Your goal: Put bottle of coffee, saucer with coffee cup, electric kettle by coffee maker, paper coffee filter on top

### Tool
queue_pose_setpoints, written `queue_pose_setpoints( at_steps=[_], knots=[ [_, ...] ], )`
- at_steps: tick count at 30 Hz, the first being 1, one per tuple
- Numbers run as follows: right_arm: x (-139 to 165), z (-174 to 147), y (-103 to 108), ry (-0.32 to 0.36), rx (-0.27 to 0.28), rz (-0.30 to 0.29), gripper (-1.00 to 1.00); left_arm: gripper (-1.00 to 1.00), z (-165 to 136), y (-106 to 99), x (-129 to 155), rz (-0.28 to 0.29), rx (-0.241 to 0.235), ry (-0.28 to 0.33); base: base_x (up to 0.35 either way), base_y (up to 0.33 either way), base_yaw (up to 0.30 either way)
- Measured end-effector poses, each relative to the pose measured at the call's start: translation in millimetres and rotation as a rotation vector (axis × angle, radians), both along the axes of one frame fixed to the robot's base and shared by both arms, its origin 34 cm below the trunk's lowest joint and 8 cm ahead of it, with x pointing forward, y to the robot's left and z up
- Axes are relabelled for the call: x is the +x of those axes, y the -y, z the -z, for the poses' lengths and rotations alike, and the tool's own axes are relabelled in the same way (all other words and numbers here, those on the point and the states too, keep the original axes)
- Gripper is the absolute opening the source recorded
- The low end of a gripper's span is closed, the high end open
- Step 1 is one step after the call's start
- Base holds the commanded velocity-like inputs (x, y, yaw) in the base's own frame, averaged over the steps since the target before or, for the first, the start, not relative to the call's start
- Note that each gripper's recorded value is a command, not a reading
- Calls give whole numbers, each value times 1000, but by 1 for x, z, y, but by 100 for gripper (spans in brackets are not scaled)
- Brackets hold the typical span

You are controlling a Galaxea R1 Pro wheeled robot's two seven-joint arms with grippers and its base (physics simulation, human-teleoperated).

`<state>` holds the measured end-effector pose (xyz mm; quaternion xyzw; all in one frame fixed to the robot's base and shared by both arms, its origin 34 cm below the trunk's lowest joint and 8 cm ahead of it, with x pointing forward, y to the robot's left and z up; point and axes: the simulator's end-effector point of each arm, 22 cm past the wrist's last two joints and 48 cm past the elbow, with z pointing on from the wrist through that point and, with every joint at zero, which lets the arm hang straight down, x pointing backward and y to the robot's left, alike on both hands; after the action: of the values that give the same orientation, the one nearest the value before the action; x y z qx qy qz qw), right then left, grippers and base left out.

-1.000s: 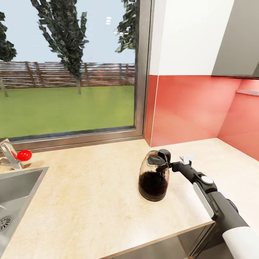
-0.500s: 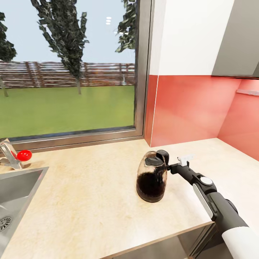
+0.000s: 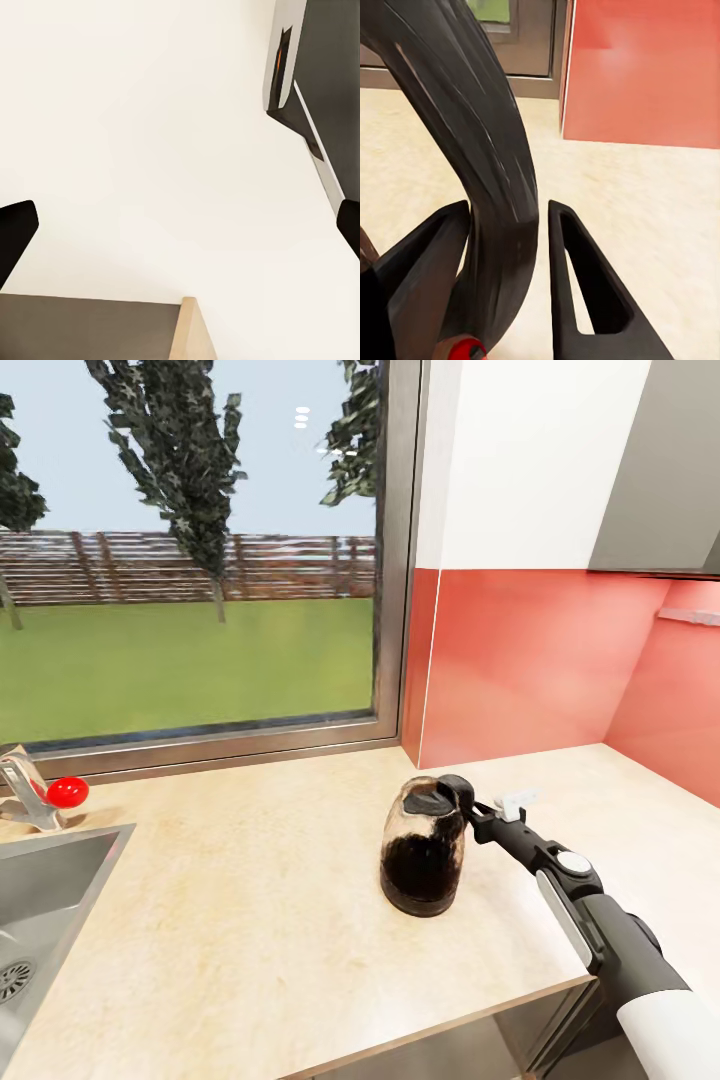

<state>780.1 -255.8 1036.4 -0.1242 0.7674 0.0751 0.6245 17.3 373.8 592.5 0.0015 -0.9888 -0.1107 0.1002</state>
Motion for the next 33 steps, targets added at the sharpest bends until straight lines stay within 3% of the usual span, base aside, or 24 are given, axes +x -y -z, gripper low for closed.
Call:
queue_pose_setpoints(
  at_steps=[25,31,33],
  knots=[
    [1,-9,0,16,10,6,-100,100,0,-2,1,2,5,2,0,0,0],
    [-5,-94,-34,189,32,-56,-100,100,1,-1,5,4,5,12,0,0,0],
    [-9,-109,-42,211,37,-70,-100,100,1,-2,7,4,6,16,0,0,0]
  ],
)
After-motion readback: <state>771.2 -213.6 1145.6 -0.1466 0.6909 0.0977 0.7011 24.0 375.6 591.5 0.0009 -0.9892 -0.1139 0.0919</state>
